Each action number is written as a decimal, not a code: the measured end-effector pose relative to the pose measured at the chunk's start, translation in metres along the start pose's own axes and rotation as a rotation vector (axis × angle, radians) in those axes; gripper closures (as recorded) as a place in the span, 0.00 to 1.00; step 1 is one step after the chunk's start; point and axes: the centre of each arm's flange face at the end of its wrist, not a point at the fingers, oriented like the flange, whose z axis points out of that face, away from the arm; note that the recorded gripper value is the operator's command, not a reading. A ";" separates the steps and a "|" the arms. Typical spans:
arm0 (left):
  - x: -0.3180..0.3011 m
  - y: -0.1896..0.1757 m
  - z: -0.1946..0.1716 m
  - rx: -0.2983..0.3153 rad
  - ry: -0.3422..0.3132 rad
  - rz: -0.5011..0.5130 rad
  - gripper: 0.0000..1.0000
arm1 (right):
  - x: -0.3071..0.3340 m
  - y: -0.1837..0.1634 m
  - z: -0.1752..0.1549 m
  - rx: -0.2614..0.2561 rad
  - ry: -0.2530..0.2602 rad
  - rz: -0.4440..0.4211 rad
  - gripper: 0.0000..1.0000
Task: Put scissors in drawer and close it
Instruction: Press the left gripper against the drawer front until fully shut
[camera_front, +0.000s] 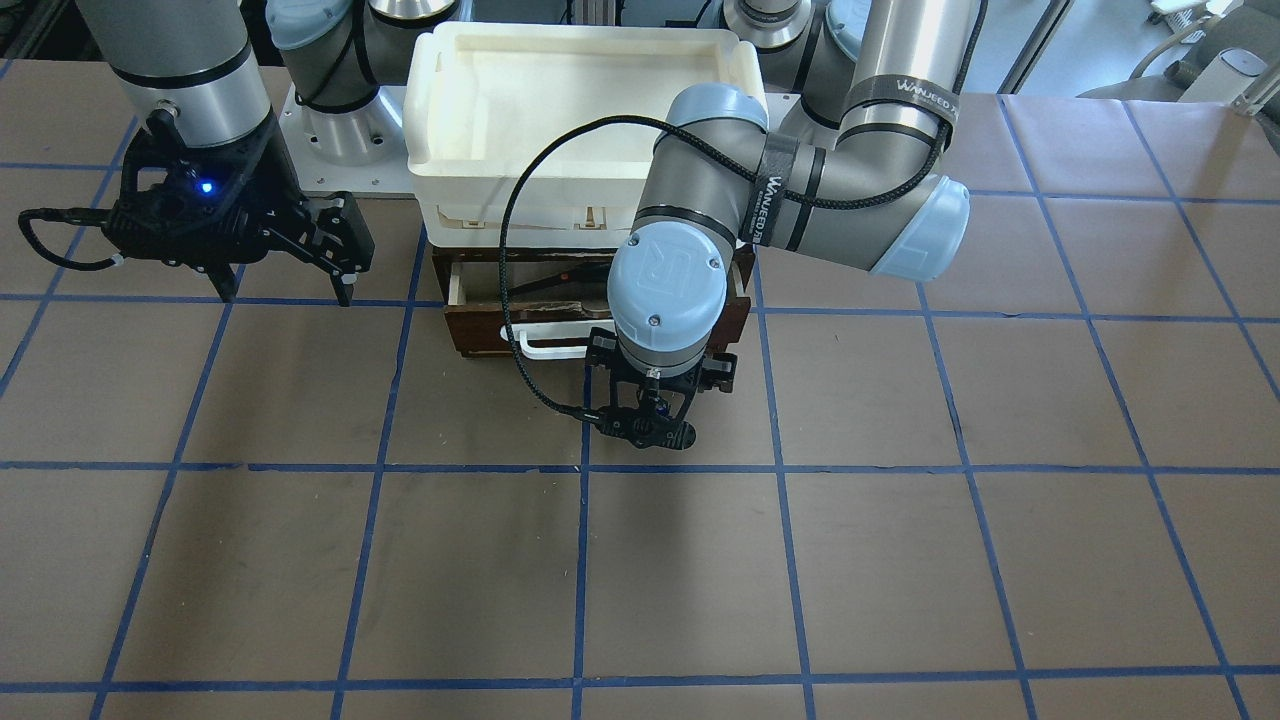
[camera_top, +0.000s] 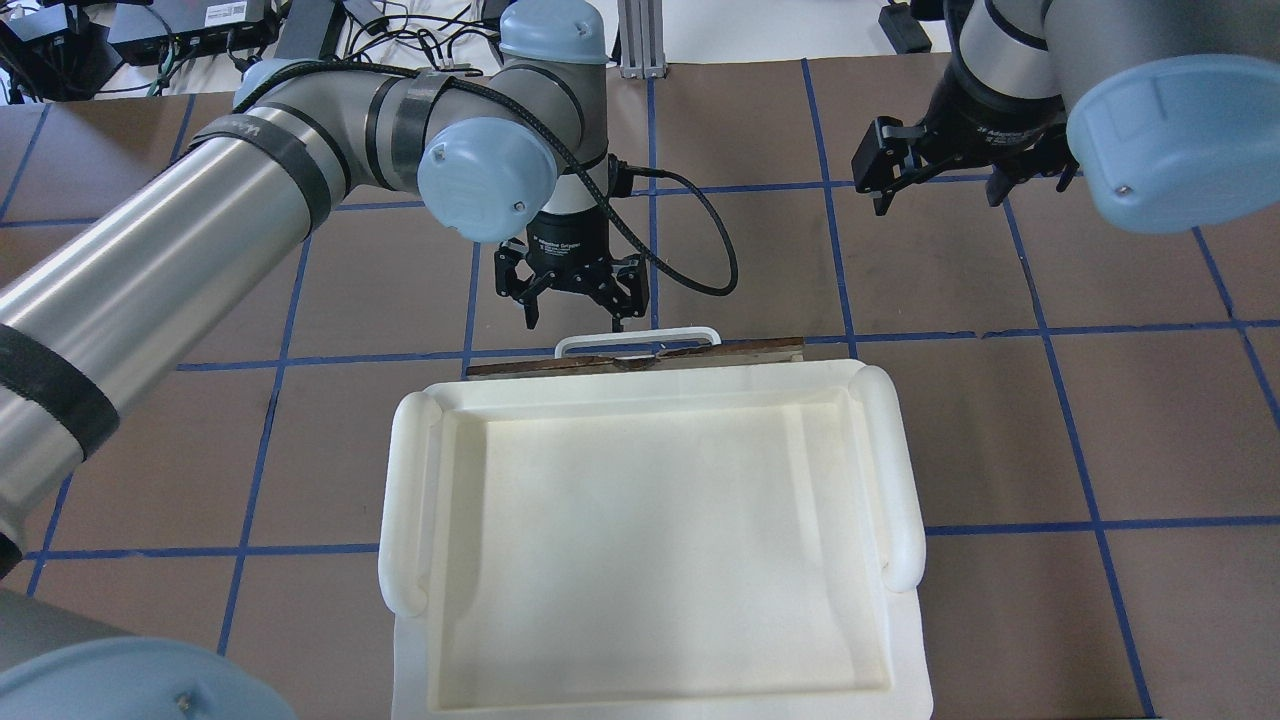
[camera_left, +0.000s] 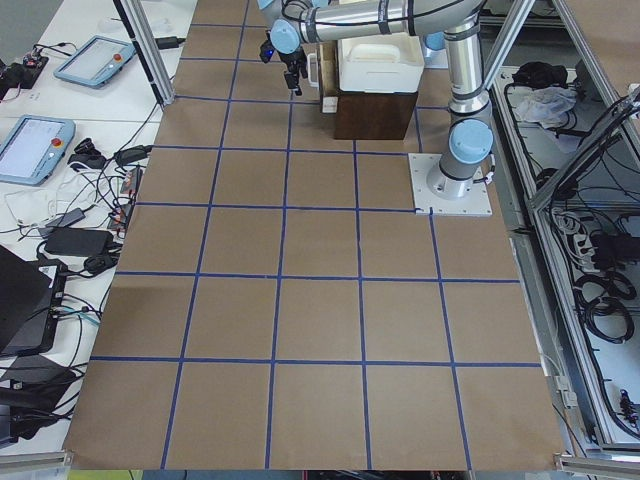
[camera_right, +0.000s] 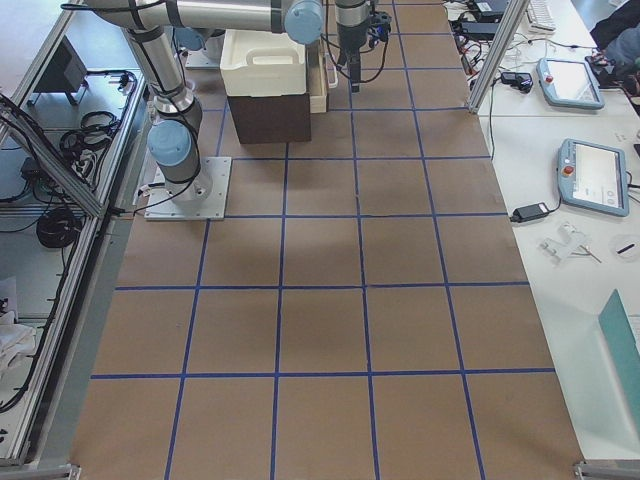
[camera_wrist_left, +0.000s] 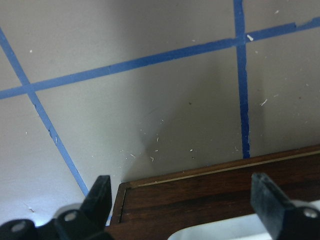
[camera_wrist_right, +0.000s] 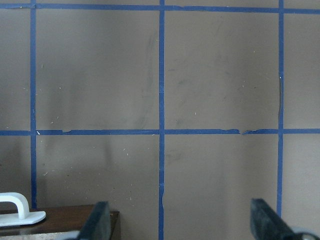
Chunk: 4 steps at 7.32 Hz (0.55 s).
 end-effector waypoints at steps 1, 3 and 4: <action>0.000 0.005 0.001 -0.010 -0.003 -0.003 0.00 | 0.000 0.000 0.000 0.000 0.000 0.000 0.00; 0.001 0.016 0.000 -0.041 -0.008 -0.013 0.00 | 0.000 0.000 0.000 0.000 0.000 0.000 0.00; 0.001 0.021 0.001 -0.061 -0.009 -0.013 0.00 | 0.000 0.000 0.000 0.000 0.000 0.001 0.00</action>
